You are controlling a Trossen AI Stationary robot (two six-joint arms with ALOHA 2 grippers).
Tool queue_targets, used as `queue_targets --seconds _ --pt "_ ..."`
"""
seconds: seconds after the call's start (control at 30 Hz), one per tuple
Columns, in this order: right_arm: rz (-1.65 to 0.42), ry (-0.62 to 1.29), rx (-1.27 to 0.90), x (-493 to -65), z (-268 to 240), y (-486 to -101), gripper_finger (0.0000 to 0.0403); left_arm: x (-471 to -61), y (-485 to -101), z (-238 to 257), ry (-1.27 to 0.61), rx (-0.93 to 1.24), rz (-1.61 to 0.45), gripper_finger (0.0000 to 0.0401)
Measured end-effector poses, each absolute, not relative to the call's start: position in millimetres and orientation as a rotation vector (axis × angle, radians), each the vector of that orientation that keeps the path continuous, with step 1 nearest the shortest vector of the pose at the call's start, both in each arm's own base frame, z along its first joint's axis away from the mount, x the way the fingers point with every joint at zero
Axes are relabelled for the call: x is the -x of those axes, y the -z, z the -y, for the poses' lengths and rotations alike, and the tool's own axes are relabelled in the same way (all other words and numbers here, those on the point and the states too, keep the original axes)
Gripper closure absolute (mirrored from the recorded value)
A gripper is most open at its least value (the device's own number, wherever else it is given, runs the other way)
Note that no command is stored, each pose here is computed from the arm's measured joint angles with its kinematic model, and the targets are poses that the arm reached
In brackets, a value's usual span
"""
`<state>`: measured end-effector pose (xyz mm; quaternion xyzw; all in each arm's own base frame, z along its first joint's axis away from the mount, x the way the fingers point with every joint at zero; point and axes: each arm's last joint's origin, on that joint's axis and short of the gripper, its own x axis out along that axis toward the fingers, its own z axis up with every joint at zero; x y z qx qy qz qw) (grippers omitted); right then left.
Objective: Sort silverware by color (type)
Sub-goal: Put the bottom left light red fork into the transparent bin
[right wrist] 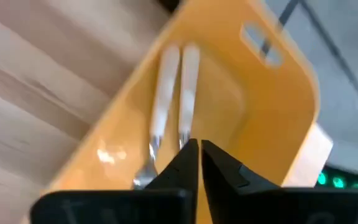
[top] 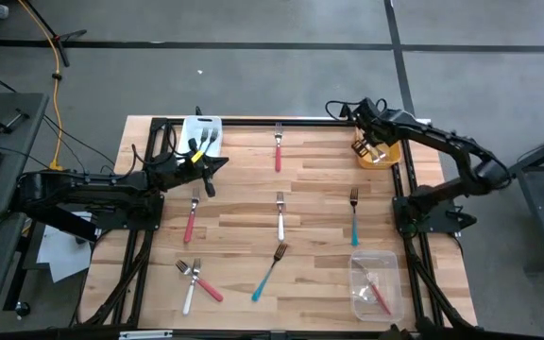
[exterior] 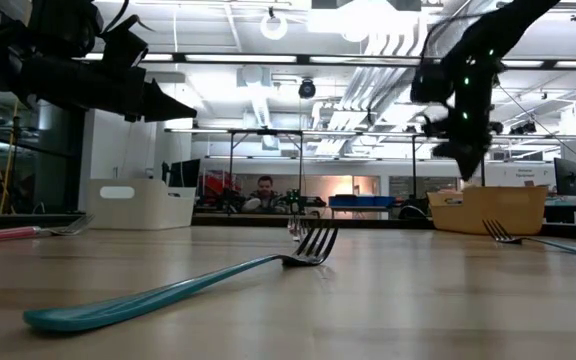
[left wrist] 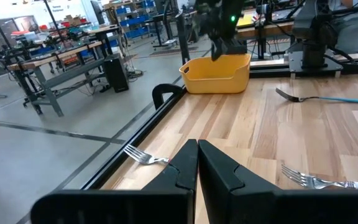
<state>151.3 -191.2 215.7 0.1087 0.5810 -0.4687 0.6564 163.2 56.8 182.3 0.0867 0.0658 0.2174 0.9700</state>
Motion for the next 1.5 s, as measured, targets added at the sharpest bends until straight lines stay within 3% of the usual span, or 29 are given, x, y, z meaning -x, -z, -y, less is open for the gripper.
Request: queue_targets --seconds 0.13,0.33,0.57,1.03,1.5 --pt "-1.112 1.05 -0.185 -163 182 -237 0.0396 -163 -182 -57 -0.439 -0.174 -0.132 0.0396" --pt "-0.775 0.861 -0.136 -189 176 -262 0.0401 -163 -181 -56 -0.438 -0.138 -0.133 0.0396" --pt "-0.542 0.665 -0.075 -221 174 -270 0.0402 -166 -178 -46 -0.373 -0.118 -0.161 0.0396" --pt "-0.25 0.242 0.042 -308 168 -225 0.0402 -170 -171 -20 -0.252 0.036 -0.223 0.0396" --pt "-0.151 0.161 0.086 -333 152 -211 0.0403 -180 -211 23 -0.22 0.18 -0.533 0.0396"
